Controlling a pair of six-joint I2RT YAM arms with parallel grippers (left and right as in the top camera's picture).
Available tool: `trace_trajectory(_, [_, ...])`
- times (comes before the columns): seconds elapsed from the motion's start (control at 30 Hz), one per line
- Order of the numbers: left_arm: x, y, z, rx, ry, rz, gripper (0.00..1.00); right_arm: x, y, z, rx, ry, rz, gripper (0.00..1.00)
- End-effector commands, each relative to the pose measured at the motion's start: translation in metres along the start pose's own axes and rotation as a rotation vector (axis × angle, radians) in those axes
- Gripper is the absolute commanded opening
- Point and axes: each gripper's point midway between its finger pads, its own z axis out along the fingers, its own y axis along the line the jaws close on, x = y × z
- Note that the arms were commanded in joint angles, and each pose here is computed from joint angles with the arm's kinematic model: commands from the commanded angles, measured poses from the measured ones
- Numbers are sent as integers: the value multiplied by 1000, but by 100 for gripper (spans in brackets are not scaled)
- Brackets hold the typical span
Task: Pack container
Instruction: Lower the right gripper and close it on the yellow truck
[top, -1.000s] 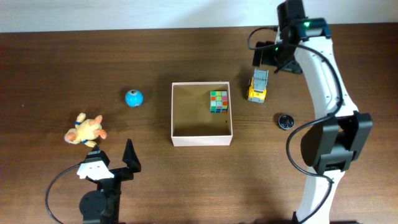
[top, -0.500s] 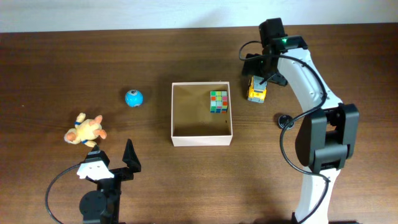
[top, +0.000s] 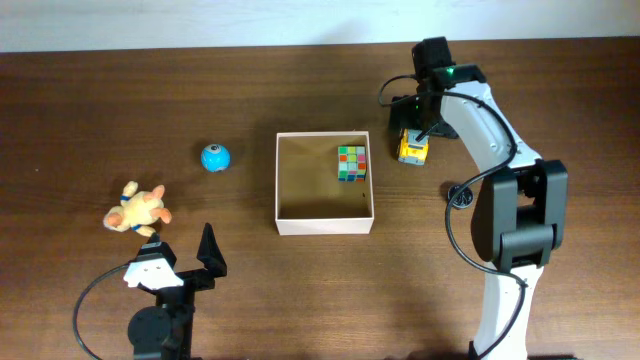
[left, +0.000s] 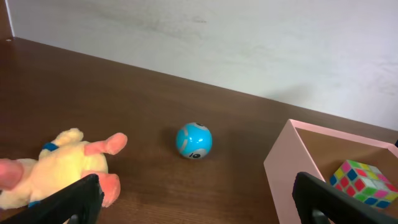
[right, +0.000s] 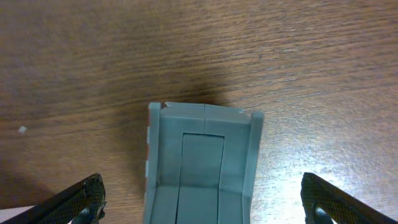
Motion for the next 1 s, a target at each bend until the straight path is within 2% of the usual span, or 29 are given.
trace_trajectory(0.0, [1, -1, 0, 8, -3, 16, 99, 10, -1, 13, 24, 20, -58, 94])
trace_trajectory(0.13, [1, -1, 0, 8, -3, 16, 99, 15, -2, 20, 24, 25, -58, 93])
trace_trajectory(0.27, [1, -1, 0, 8, -3, 16, 99, 15, -2, 20, 24, 25, -58, 86])
trace_trajectory(0.57, [1, -1, 0, 8, -3, 16, 99, 13, -1, 20, 22, 19, -57, 69])
trace_trajectory(0.9, [1, -1, 0, 8, -3, 16, 99, 14, 0, 20, 18, 20, -57, 45])
trace_trajectory(0.97, [1, -1, 0, 8, -3, 16, 99, 14, 1, 20, 11, 23, -57, 44])
